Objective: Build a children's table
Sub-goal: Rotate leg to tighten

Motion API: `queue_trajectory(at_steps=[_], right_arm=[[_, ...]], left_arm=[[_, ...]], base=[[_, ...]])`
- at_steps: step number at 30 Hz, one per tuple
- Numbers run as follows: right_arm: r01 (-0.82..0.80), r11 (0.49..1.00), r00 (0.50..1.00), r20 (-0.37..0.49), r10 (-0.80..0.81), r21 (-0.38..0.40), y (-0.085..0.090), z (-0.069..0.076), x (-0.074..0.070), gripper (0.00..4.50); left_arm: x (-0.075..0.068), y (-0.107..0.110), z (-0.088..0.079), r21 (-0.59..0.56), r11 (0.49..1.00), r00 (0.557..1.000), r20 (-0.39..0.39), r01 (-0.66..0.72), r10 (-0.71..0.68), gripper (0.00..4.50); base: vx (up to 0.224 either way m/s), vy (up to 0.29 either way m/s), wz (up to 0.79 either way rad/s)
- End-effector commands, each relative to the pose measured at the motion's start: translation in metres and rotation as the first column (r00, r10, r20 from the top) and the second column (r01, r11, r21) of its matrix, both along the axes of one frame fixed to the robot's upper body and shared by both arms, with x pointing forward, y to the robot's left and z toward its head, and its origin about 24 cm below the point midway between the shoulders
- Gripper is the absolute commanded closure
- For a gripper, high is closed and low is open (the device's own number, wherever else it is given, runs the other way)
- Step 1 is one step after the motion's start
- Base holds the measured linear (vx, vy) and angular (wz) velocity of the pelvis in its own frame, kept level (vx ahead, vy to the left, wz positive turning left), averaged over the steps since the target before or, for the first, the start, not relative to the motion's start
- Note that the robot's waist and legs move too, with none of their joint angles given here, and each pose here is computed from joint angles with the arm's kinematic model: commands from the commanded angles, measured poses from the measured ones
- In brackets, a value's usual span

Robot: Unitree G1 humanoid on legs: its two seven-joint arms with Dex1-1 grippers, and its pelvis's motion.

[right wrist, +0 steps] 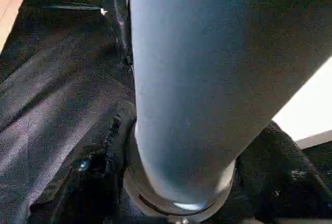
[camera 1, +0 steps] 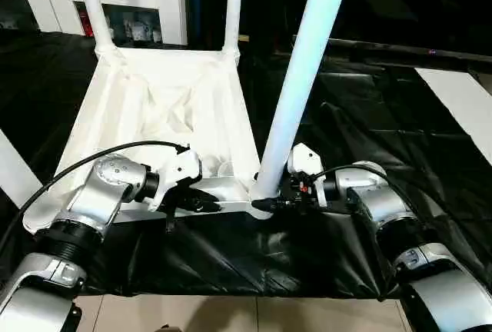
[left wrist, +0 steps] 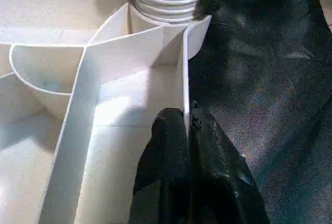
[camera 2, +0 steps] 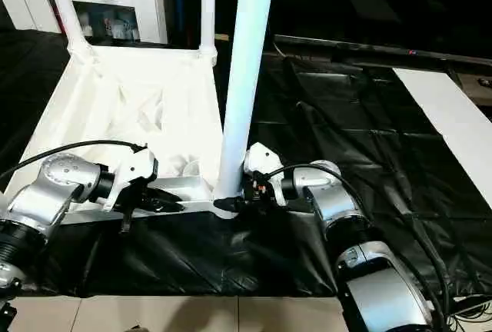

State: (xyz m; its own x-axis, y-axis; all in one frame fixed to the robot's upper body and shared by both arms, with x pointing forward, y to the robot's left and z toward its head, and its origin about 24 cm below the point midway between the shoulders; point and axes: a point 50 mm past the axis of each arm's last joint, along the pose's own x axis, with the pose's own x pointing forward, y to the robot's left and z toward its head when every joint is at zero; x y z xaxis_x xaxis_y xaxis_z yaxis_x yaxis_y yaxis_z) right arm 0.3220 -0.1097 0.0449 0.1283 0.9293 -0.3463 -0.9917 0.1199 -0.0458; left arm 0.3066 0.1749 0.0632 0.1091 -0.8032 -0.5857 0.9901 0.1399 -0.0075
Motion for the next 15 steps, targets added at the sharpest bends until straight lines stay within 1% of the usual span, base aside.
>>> queue_trajectory(at_steps=[1,4,8,9,10,12,14,15], right_arm=[[-0.048,0.998,0.999,-0.024,0.047,-0.029,0.004,-0.004,-0.002,1.85],[-0.055,0.998,0.998,-0.029,0.054,-0.030,0.004,-0.005,-0.003,1.86],[-0.036,0.999,0.998,-0.060,0.033,-0.038,0.006,-0.014,-0.008,1.87],[0.005,0.999,0.998,-0.069,-0.008,-0.032,0.007,-0.018,-0.008,1.87],[0.128,0.992,0.989,-0.070,-0.129,-0.011,0.010,-0.024,-0.007,1.87],[0.201,0.980,0.977,-0.077,-0.201,0.003,0.012,-0.027,-0.006,1.88],[0.320,0.947,0.943,-0.104,-0.316,0.032,0.019,-0.033,-0.006,1.88],[0.388,0.920,0.916,-0.131,-0.378,0.052,0.027,-0.038,-0.007,1.88]], left_arm=[[-0.003,-0.009,-0.001,-0.031,0.998,0.998,-0.015,0.058,-0.058,4.50],[-0.003,-0.007,-0.002,-0.025,0.998,0.998,-0.017,0.061,-0.061,4.50],[0.001,-0.009,-0.005,-0.016,1.000,1.000,-0.004,0.001,-0.001,4.50],[0.004,-0.012,-0.005,-0.021,0.999,0.999,0.005,-0.037,0.038,4.50],[0.011,-0.019,-0.007,-0.026,0.992,0.991,0.046,-0.121,0.122,4.50],[0.014,-0.024,-0.008,-0.035,0.987,0.986,0.059,-0.156,0.158,4.50],[0.018,-0.036,-0.010,-0.056,0.973,0.971,0.082,-0.222,0.226,4.50],[0.019,-0.048,-0.012,-0.076,0.967,0.965,0.079,-0.244,0.250,4.50]], base=[[0.000,0.000,0.00],[0.000,0.000,0.00],[0.000,0.000,0.00],[0.000,0.000,0.00],[0.000,0.000,0.00],[0.000,0.000,0.00],[0.000,0.000,0.00],[-0.055,0.000,-0.03]])
